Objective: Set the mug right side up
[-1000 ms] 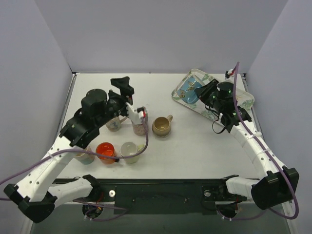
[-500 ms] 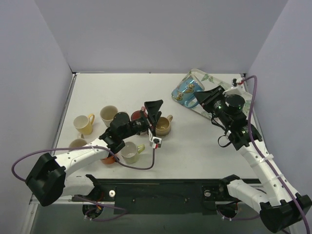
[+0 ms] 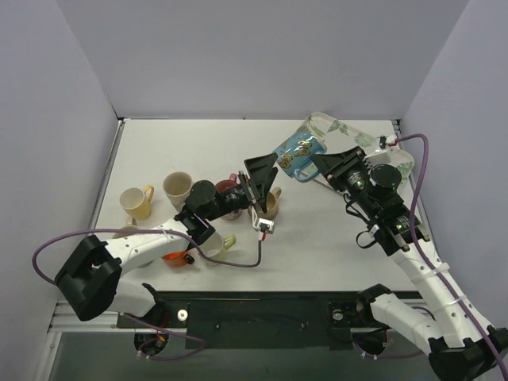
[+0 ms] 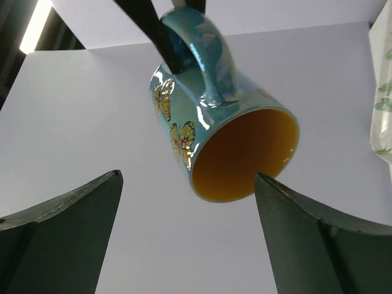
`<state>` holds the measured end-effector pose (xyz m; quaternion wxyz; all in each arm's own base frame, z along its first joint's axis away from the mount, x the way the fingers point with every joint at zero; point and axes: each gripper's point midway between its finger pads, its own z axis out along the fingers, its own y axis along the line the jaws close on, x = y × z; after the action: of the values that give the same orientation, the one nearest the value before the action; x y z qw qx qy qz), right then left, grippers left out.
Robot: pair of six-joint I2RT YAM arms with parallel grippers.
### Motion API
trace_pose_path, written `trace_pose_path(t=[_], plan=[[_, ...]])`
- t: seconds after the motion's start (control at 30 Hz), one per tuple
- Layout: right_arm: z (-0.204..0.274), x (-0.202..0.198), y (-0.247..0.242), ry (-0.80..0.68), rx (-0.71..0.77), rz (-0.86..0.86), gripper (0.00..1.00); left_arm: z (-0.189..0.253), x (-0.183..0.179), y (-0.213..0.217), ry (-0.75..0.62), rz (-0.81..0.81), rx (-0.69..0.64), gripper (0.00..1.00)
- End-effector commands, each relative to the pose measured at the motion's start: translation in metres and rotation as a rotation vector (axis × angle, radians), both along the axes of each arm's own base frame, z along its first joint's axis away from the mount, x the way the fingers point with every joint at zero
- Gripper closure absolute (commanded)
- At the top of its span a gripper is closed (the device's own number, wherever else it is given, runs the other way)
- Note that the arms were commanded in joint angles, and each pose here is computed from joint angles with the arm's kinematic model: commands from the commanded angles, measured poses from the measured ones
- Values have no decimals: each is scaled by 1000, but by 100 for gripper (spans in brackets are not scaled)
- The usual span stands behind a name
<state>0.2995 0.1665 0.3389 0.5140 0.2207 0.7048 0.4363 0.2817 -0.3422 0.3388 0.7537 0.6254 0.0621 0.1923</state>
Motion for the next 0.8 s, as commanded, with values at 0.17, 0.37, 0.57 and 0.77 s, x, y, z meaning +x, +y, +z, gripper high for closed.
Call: trace_pose_path(t=[0.17, 0.37, 0.57, 0.77], plan=[[82, -26, 19, -236, 156, 78, 100, 65, 14, -2, -133, 29, -73, 0], [79, -34, 37, -224, 190, 131, 100, 73, 14, -8, -155, 10, -80, 21], [59, -27, 41, -189, 149, 122, 100, 72, 7, -6, -179, 1, -68, 100], [22, -26, -4, -99, -279, -21, 52, 60, 15, 2, -78, 87, -20, 100]])
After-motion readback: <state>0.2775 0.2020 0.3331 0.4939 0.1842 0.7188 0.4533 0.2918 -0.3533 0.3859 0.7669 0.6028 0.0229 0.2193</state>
